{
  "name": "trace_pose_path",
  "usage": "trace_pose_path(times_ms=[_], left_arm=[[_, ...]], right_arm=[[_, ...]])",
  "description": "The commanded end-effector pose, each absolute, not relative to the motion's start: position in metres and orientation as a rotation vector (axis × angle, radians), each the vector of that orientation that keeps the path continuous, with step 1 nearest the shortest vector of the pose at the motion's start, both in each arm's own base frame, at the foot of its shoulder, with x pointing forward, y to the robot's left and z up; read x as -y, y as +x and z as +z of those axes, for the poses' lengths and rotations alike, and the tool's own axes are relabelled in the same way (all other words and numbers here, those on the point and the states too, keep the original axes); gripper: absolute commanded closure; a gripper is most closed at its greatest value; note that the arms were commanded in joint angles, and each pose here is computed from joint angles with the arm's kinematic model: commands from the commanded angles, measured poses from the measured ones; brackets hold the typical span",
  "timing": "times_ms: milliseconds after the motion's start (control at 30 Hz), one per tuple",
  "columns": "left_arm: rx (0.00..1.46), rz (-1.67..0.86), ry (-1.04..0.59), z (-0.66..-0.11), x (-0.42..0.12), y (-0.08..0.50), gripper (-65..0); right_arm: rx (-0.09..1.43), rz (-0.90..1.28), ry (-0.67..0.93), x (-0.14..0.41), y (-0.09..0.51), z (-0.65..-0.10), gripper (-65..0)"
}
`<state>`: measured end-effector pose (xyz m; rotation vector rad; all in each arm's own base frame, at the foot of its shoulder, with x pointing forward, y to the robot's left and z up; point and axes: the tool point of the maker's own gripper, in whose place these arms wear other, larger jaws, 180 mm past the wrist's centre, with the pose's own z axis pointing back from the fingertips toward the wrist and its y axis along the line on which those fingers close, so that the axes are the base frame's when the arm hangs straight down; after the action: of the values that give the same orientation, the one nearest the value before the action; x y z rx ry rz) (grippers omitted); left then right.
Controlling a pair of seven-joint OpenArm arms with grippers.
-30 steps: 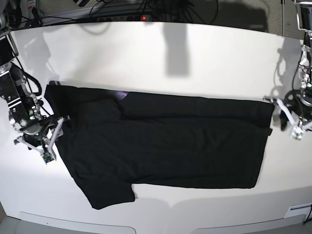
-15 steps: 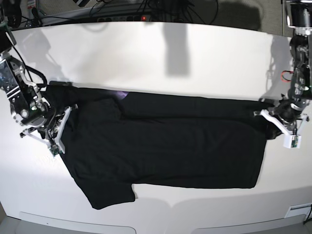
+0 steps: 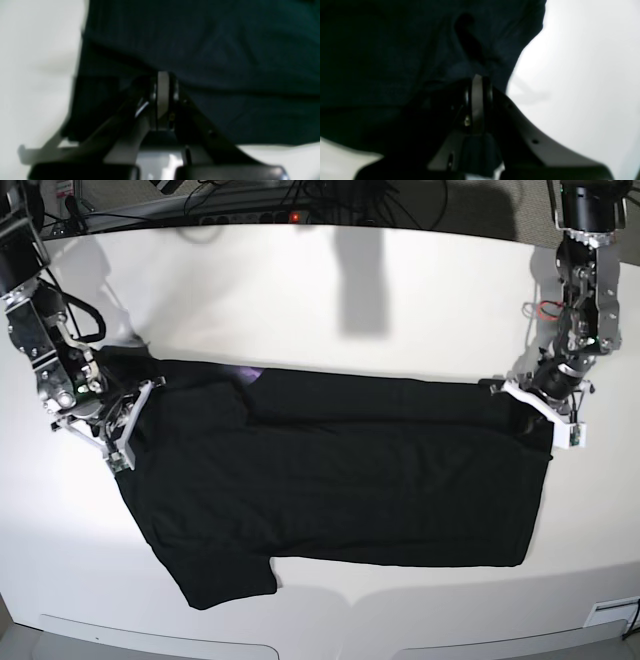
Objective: Fold the T-shirt properly
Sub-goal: 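Pull the folded shirt with both grippers toward the robot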
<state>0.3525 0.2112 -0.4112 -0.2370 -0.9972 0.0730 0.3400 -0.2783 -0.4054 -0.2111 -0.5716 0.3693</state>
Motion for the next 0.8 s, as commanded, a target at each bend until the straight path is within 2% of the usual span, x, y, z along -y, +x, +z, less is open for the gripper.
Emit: trace_pose_path(times_ms=[0, 133, 267, 433, 767], left_arm=[[1.044, 0.079, -0.239, -0.4, -0.217, 0.362, 0.0], [0.975, 0.062, -0.196, -0.423, -0.223, 0.348, 0.0], [1.003, 0.055, -0.173, -0.427, -0.23, 0.332, 0.0], [0.947, 0.043, -0.145, -0.444, -0.242, 0.299, 0.0], [0.829, 0.043, -0.121, -0.478, -0.251, 0.228, 0.0]], right_arm=[[0.609, 0.355, -0.233, 0.287, 0.352, -0.396, 0.0], [0.571, 0.373, -0.23, 0.281, 0.338, -0.419, 0.0], [0.559, 0.468, -0.265, 0.273, 0.313, -0.432, 0.0], [0.518, 0.504, -0.229, 0.258, 0.277, -0.45, 0.0], [0.527, 0.533, -0.302, 0.241, 0.215, -0.452, 0.0]])
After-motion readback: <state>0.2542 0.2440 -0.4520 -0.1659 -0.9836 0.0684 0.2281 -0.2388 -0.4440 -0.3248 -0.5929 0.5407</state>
